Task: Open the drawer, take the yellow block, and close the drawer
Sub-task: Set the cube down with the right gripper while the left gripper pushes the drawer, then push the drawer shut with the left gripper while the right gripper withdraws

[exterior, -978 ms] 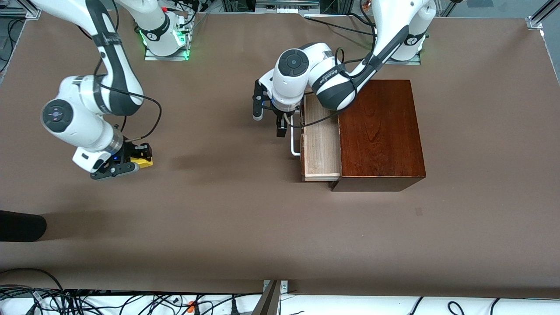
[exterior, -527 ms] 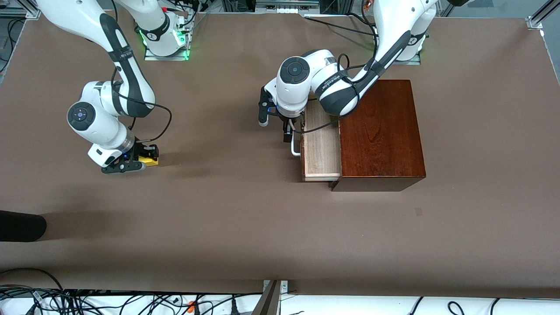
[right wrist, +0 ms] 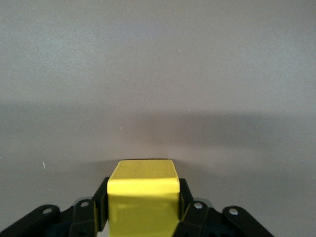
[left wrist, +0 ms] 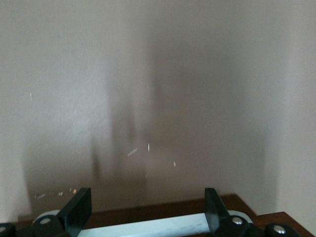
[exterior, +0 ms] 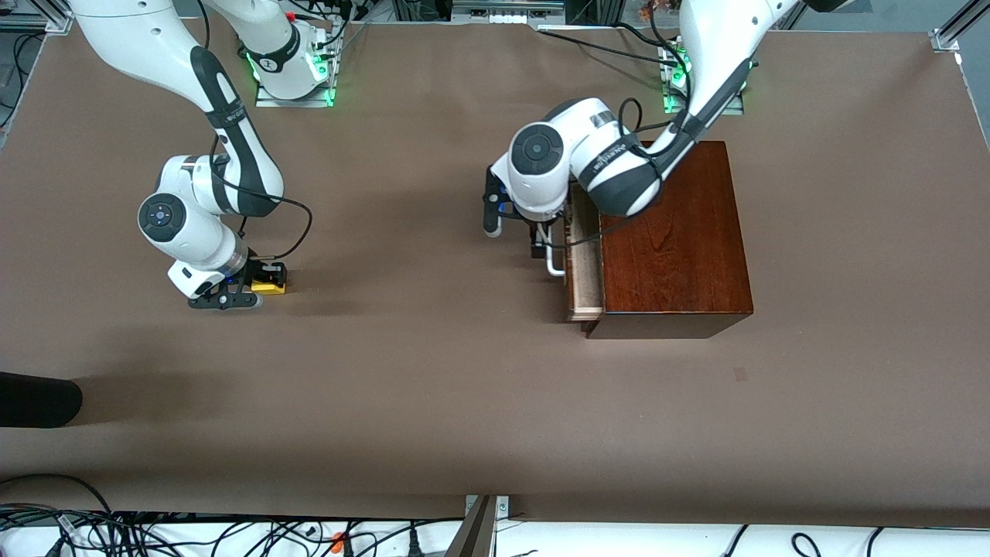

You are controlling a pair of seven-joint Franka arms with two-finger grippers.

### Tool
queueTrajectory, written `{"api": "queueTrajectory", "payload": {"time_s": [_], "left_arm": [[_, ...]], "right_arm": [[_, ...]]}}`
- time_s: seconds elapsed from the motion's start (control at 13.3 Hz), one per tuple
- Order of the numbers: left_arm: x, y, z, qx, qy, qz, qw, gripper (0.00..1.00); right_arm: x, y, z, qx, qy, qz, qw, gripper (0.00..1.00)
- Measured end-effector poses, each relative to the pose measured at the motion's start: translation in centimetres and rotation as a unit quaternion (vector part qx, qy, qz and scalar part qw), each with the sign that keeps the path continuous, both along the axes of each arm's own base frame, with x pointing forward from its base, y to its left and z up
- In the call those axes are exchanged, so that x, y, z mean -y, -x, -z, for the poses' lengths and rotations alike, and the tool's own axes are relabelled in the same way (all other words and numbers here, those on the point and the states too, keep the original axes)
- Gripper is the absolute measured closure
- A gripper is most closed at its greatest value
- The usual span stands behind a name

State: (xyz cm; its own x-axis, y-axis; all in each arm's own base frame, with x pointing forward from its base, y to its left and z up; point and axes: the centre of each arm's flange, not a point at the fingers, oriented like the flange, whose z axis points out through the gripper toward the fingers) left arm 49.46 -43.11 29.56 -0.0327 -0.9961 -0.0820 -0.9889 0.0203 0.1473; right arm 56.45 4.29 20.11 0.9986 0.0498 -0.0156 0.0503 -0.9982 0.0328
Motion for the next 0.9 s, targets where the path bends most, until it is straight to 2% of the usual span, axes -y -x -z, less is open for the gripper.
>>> {"api": "queueTrajectory", "payload": {"time_s": [0.23,0.38,0.53,0.6,0.83,0.9], "left_arm": [[-2.4,-1.5,-0.1,-0.009,-0.01,0.0,1.0,0.0],[-2.7,-1.6,-0.1,-0.012,-0.012,0.001,1.0,0.0],[-2.7,-1.6,-0.3,-0.01,-0.012,0.003,1.0,0.0],[-2.7,-1.7,-0.4,-0.009,-0.012,0.003,1.0,0.0],[-2.7,-2.0,-3.0,0.014,-0.008,-0.006,1.0,0.0],[-2.6,-2.0,-5.0,0.027,-0.002,-0.029,0.999,0.0]], "right_arm": [[0.0,-0.2,-0.2,0.005,0.0,0.001,1.0,0.42],[-0.2,-1.1,-2.0,0.025,-0.004,0.0,1.0,0.26],[-0.7,-2.1,-5.5,0.042,-0.012,-0.002,0.999,0.04],[-1.0,-2.5,-7.8,0.043,-0.016,-0.004,0.999,0.0],[-1.5,-3.1,-16.2,0.039,-0.031,-0.008,0.999,0.0],[-1.8,-2.9,-19.1,0.035,-0.036,-0.011,0.999,0.0]]}}
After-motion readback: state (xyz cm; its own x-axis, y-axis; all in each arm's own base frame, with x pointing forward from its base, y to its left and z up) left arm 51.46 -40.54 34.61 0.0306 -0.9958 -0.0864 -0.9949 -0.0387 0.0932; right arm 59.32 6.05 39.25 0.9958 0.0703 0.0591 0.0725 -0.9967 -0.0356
